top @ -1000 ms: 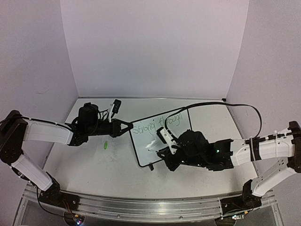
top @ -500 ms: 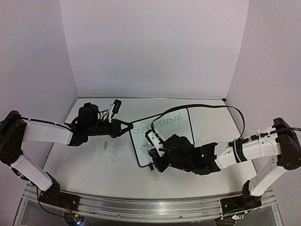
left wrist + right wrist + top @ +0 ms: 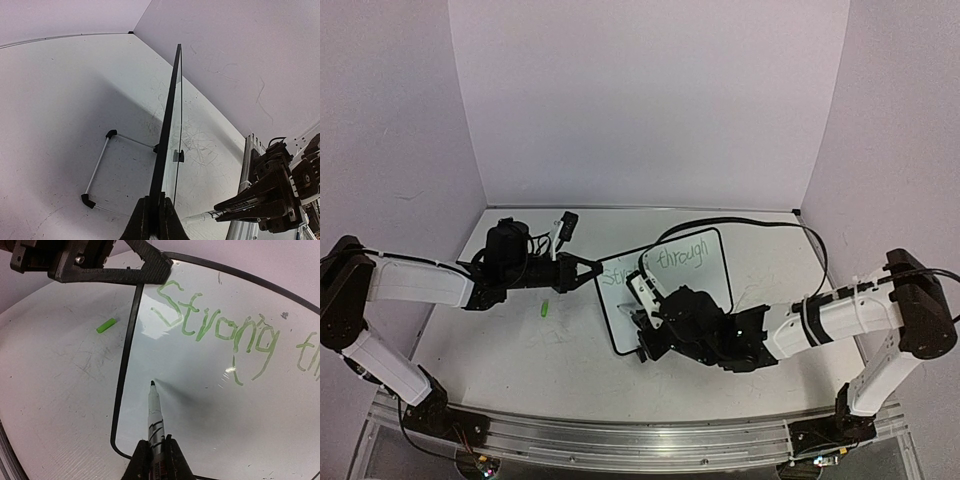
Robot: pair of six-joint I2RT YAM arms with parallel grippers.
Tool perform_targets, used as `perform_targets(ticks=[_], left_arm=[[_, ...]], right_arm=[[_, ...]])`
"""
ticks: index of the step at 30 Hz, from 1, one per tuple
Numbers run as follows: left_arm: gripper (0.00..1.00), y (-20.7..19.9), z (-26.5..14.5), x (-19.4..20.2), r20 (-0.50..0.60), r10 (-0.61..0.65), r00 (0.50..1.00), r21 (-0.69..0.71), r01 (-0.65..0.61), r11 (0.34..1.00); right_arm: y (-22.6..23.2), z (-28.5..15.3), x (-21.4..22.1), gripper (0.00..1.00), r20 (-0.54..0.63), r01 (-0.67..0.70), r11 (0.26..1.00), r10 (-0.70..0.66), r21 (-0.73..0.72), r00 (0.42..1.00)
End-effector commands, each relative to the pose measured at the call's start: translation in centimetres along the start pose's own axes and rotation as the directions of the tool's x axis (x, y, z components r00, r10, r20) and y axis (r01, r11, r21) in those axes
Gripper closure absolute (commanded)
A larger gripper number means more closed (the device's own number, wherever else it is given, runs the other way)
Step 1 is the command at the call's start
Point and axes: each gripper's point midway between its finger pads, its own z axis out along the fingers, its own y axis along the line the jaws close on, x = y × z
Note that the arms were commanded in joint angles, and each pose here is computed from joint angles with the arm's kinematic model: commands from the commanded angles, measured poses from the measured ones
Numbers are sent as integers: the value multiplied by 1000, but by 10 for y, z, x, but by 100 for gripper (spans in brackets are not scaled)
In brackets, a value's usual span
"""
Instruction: Write a sentence on the whiteboard
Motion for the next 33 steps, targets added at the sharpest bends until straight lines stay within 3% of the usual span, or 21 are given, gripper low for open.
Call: perform_targets(ticks=[1,16,22,33], left_arm=[[100,26,-5,24,-60,20,998,-125,-28,992],[100,26,-5,24,-60,23,998,-124,-31,992],[100,26,-5,26,-64,23,998,-125,-30,992],[100,26,-5,25,-64,23,998,-126,-31,992]], right_arm=[[2,4,-22,100,63,-42,999,41,15,997],[-8,10,6,100,-6,-36,997,37,74,999],[-12,3,-3,100,12,-49,995,48,82,999],[-3,-12,-12,100,33,-72,997,72,-5,997]])
